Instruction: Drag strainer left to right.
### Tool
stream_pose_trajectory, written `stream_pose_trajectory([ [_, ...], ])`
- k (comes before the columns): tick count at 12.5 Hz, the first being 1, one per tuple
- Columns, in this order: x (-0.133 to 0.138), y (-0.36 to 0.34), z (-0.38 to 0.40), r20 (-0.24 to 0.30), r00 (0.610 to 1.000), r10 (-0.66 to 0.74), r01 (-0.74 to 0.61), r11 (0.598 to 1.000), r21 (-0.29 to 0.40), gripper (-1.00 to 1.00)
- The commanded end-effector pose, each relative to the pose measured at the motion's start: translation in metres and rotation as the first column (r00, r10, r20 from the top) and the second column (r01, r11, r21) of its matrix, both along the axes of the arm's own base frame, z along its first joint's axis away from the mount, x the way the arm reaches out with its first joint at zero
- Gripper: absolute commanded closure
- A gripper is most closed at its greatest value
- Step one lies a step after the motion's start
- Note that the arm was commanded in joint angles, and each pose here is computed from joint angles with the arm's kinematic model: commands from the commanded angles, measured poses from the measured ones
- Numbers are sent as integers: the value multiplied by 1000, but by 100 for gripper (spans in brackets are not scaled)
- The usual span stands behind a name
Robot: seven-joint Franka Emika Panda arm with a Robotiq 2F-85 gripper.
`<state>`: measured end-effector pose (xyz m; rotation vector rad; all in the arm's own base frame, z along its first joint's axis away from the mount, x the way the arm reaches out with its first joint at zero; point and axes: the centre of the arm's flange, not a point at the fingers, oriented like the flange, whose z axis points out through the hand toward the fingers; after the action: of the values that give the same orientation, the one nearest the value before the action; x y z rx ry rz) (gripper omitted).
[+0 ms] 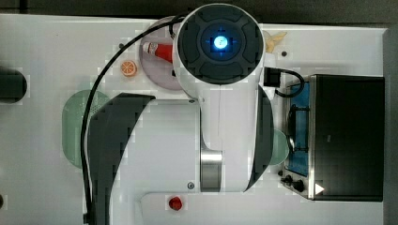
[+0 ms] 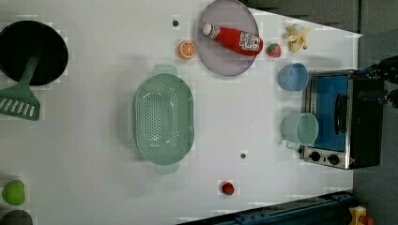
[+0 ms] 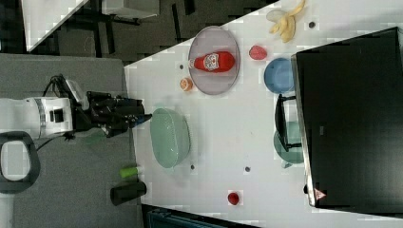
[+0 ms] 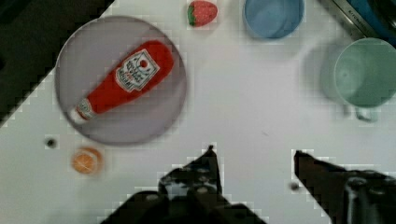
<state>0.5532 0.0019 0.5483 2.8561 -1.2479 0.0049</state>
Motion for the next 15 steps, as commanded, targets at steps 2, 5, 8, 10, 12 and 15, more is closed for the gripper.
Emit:
stream_pose_trajectory([
  [2,-136,-2,61,-3,999,-51,51,999,-4,-81],
  [5,-130,43,56,10,1000,29,-29,1000,0,-100],
  [8,-117,123,29,19,992,127,-126,992,-25,-100],
  [10,-112,177,-6,-2,996,91,-91,995,-44,-100],
  [12,-109,229,-47,-14,1000,-27,26,999,-47,-100],
  [15,-107,290,-118,-47,971,-236,235,972,-30,-100],
])
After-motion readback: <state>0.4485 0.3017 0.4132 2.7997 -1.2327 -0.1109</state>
